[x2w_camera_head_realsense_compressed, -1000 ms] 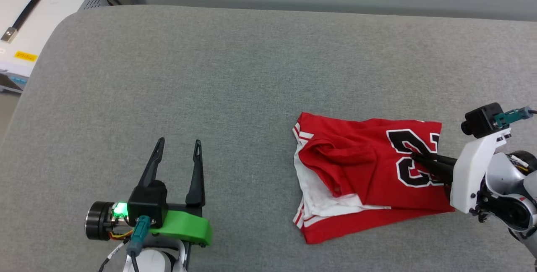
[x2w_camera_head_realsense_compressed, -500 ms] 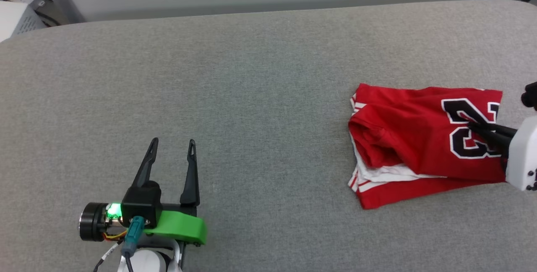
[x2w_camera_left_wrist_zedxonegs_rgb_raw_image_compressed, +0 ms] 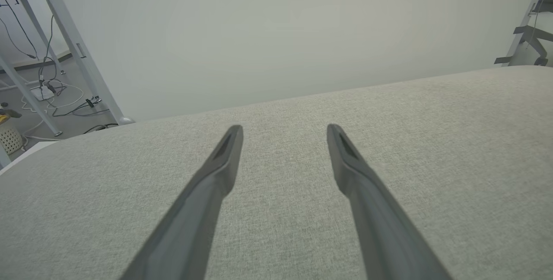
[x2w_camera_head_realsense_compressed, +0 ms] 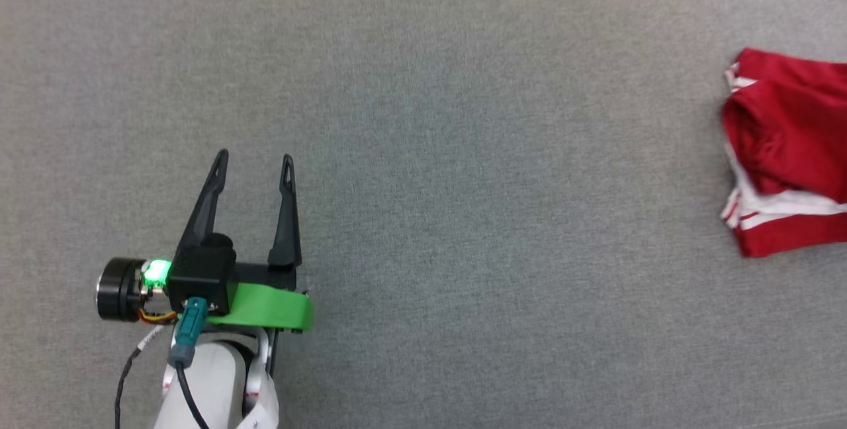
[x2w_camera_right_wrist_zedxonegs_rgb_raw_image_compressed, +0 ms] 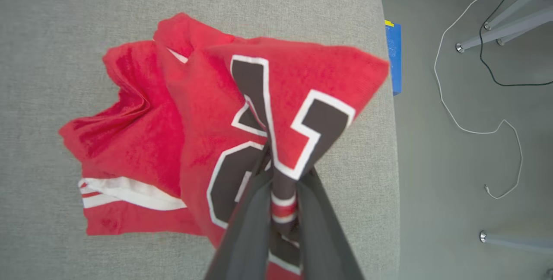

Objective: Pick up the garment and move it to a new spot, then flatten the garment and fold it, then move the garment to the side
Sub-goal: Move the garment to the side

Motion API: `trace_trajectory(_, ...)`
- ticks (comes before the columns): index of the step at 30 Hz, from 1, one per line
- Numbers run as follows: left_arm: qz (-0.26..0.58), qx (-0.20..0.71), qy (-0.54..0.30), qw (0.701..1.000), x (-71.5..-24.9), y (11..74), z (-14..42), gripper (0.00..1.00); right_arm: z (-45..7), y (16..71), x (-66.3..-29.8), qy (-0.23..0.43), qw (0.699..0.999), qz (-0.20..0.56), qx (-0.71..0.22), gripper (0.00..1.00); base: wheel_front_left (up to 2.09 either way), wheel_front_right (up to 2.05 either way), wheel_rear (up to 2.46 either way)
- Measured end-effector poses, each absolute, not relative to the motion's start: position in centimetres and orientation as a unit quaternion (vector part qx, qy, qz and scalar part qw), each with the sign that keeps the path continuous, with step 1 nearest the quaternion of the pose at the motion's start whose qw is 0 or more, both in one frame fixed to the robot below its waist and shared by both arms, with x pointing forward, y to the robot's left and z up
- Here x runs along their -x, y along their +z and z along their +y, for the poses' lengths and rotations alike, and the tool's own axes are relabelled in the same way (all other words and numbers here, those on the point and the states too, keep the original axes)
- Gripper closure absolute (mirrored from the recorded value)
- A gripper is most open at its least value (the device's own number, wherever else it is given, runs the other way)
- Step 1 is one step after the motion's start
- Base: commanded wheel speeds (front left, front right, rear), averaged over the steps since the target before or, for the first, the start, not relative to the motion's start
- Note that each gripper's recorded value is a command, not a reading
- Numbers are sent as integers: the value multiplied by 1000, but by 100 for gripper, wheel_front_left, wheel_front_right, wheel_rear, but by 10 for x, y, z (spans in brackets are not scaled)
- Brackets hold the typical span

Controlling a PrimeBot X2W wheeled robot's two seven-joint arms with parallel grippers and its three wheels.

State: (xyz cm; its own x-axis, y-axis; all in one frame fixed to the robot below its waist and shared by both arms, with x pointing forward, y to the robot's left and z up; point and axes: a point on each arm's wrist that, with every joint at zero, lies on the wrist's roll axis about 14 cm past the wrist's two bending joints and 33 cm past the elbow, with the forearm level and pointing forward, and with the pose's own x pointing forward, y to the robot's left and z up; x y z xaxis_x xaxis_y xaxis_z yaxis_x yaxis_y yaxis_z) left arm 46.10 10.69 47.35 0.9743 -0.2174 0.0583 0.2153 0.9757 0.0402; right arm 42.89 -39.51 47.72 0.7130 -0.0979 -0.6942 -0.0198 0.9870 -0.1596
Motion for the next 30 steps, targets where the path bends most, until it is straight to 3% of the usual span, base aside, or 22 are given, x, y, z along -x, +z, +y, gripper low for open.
trace_trajectory(11, -16, -14, -120, 993, -488, 444, 102, 0, -464, 465, -459, -123, 901, 396, 126, 100, 0, 0, 0)
trace_trajectory(20, -2, -22, -112, 994, -494, 428, 112, 0, -471, 443, -480, -144, 901, 393, 113, 100, 0, 0, 0)
trace_trajectory(21, -4, -23, -110, 994, -493, 430, 113, 0, -469, 440, -478, -145, 901, 395, 106, 67, 0, 0, 0)
trace_trajectory(22, -5, -24, -108, 994, -493, 431, 113, 0, -469, 438, -477, -146, 901, 396, 103, 0, 0, 0, 0)
trace_trajectory(30, -20, -28, -101, 994, -485, 451, 116, 0, -475, 471, -476, -149, 919, 339, 135, 0, 0, 0, 0)
